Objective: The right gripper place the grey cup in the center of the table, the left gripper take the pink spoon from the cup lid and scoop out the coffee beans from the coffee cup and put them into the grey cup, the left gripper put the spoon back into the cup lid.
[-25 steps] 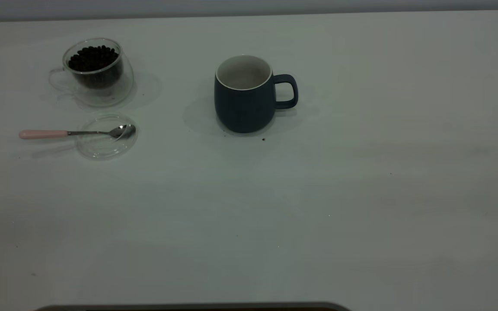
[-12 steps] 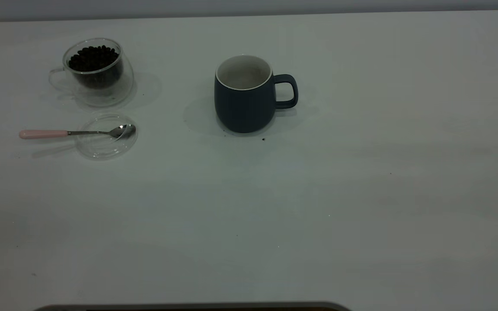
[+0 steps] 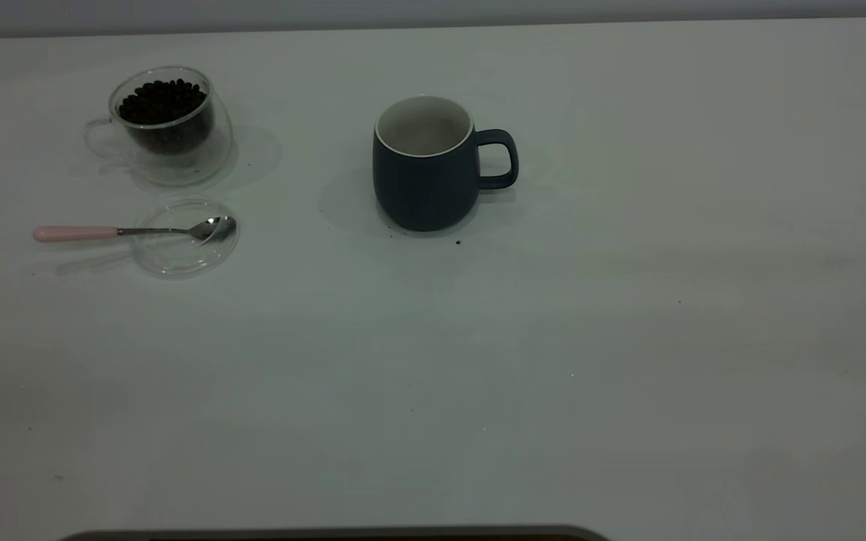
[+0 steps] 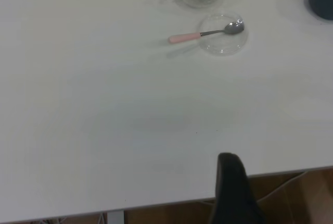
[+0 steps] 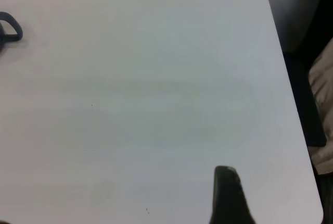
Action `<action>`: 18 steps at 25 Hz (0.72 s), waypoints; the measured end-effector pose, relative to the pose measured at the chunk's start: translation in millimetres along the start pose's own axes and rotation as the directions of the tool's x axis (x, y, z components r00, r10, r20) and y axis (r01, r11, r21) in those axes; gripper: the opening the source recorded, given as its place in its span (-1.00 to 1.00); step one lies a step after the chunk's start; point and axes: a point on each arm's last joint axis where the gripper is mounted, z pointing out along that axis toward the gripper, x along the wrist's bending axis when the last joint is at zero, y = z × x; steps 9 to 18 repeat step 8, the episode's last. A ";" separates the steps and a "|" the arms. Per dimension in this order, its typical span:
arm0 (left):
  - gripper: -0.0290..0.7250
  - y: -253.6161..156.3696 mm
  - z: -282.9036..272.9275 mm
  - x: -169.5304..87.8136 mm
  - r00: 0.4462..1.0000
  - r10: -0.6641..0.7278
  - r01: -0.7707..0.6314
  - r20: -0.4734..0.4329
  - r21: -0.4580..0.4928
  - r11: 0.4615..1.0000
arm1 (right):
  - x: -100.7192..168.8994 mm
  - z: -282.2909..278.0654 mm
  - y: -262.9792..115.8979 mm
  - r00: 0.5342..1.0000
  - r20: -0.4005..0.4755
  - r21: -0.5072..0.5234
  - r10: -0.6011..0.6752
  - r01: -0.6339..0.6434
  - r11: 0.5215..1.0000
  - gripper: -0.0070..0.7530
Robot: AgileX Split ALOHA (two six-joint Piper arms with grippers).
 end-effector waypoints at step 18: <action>0.45 0.0 0.0 0.0 1.000 0.002 -0.002 0.000 0.000 1.000 | 0.0 0.0 0.0 1.000 0.000 0.000 0.000 0.000 1.000 0.36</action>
